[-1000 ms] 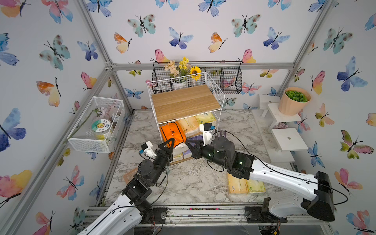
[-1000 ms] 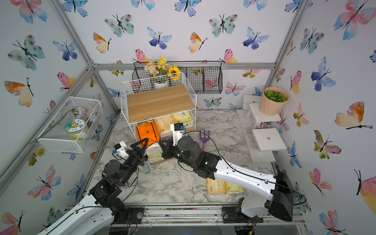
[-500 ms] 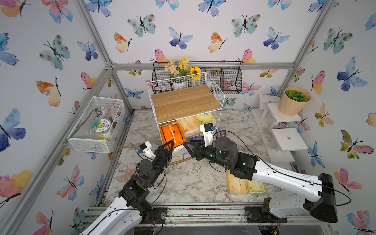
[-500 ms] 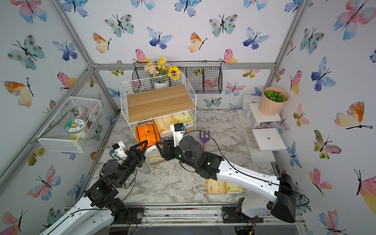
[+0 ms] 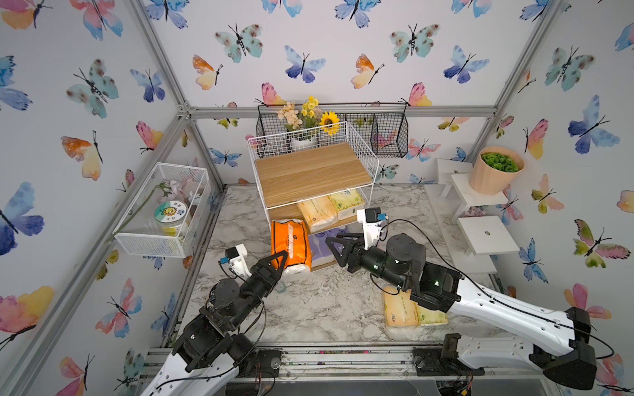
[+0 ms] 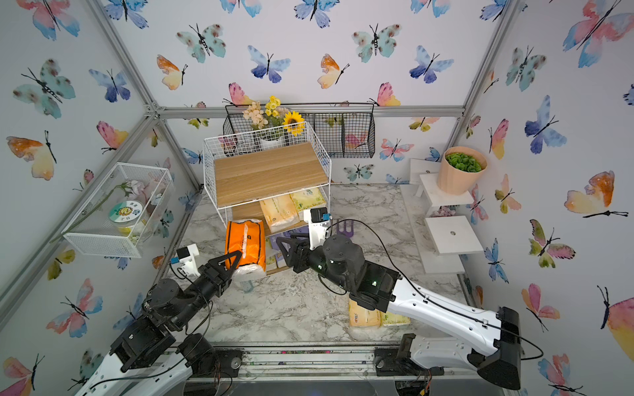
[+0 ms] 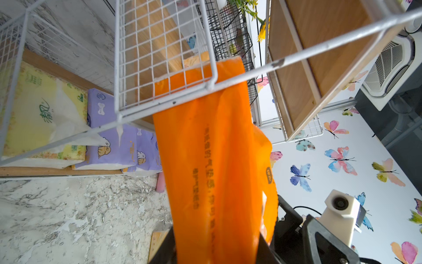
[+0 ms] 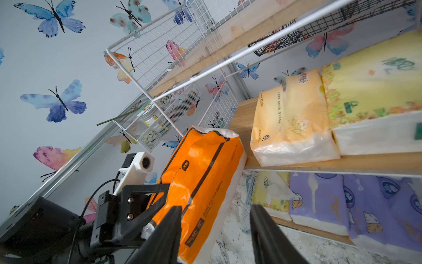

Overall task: Remove the tissue boxes from the shelf
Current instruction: Pick up a box of tissues from the shelf.

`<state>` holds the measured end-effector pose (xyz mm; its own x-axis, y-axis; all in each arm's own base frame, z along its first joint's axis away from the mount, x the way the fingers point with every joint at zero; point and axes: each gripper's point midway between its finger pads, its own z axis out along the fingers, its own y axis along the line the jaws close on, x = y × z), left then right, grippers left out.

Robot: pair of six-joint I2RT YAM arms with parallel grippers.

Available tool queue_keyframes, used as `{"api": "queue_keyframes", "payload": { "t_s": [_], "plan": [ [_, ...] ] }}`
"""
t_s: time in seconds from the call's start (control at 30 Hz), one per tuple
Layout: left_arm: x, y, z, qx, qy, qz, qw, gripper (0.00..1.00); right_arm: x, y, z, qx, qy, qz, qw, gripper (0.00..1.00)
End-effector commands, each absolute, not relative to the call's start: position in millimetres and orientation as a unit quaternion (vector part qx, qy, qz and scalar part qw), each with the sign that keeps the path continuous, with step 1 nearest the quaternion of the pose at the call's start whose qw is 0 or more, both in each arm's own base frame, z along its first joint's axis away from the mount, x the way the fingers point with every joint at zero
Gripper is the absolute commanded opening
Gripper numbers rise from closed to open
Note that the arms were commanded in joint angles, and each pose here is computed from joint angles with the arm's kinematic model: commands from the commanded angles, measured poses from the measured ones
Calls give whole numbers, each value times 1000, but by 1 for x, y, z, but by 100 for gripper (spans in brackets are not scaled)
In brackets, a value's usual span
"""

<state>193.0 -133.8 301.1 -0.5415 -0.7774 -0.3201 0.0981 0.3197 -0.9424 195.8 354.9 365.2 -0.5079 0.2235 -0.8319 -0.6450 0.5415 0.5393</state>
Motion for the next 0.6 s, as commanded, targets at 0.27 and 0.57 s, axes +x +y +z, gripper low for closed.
{"api": "queue_keyframes", "payload": {
  "t_s": [0.27,0.57],
  "plan": [
    [147,-138,301,-157,716,-565,378,31,195,331,366,-137,743,429,495,53],
    [124,-157,264,-136,743,-590,286,30,200,318,355,-113,762,404,493,53]
  ]
}}
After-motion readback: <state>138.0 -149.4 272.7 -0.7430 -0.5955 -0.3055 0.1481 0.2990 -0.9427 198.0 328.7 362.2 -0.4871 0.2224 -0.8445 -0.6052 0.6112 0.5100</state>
